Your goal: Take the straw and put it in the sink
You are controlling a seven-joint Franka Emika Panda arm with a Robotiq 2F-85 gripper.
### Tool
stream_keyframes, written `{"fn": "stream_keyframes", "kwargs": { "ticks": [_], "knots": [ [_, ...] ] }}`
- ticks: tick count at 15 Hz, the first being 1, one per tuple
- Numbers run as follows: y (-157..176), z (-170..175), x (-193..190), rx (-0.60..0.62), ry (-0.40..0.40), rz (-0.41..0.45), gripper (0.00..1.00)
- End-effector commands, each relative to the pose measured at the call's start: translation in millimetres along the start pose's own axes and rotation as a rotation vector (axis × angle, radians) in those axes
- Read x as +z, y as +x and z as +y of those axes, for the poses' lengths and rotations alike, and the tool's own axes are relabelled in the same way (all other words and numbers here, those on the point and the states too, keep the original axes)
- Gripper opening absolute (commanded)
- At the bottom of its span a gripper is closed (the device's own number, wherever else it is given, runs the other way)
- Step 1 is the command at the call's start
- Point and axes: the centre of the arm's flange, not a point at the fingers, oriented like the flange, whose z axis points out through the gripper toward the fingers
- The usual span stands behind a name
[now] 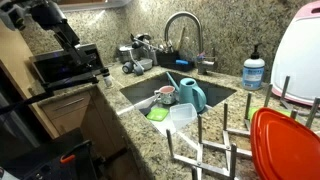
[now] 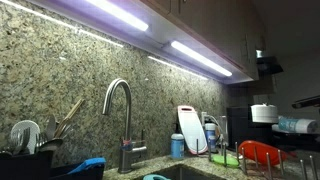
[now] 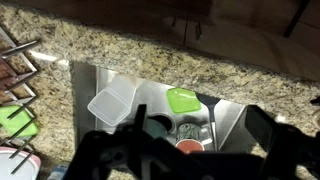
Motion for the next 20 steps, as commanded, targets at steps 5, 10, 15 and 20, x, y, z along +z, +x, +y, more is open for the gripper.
{"fn": "stream_keyframes", "kwargs": {
  "ticks": [5, 10, 15, 20],
  "knots": [
    [24, -2, -11, -0.043, -0.063, 0.038, 1.00],
    [60, -3, -32, -0.112, -0.150, 0.145, 1.00],
    [92, -15, -55, -0.204, -0.191, 0.270, 1.00],
    [105, -46, -85, -0.415, -0.130, 0.509, 1.00]
  ]
}}
